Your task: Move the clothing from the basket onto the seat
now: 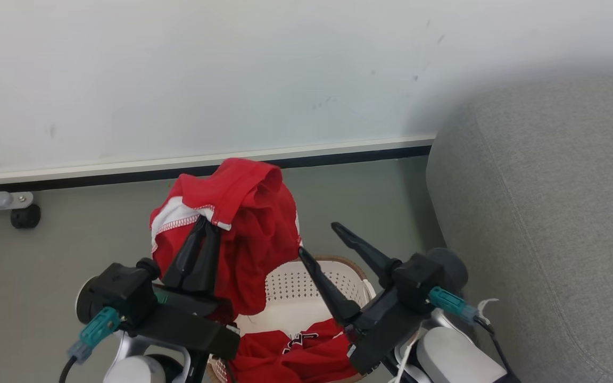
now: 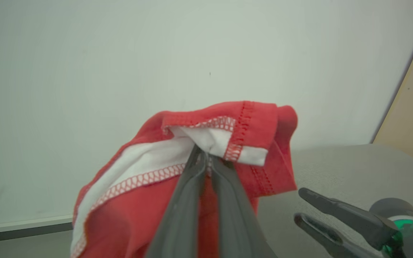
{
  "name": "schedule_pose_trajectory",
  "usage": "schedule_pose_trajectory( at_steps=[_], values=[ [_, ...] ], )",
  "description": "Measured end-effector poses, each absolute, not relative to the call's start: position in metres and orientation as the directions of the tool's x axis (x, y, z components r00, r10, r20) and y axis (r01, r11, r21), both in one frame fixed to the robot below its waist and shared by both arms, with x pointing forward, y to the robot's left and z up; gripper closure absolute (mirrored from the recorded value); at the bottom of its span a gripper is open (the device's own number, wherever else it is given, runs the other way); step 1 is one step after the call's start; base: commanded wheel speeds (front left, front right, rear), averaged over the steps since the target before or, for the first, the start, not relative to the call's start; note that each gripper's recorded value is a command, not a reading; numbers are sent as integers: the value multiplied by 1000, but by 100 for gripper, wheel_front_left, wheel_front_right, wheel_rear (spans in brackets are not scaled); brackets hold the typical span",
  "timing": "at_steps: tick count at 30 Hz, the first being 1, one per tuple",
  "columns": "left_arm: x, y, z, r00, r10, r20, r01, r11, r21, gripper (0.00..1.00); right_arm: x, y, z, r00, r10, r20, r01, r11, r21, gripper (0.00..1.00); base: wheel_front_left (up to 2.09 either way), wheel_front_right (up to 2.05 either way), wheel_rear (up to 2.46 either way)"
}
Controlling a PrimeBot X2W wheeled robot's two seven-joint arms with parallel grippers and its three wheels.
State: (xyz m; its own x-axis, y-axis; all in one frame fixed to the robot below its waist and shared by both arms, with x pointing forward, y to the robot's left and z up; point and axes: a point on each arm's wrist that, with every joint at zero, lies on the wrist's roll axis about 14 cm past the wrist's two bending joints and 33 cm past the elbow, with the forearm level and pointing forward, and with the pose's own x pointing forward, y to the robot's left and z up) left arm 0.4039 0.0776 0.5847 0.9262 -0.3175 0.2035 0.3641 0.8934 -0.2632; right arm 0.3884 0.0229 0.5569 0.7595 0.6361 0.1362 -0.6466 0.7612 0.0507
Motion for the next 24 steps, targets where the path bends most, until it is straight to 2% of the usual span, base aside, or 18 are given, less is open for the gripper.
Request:
schedule_pose_trajectory(
  at_steps=[11,18,24],
  values=[
    [403,81,584,931,-308,196,353,897,-268,100,396,55,559,672,733,103,-734,678,-35,0,0,0,0],
    [403,82,584,931,-307,197,353,894,-276,100,386,90,574,568,815,118,-817,576,-42,0,0,0,0],
    [405,83,588,929,-308,206,357,892,-276,100,392,100,576,555,825,110,-827,561,-38,0,0,0,0]
  ],
)
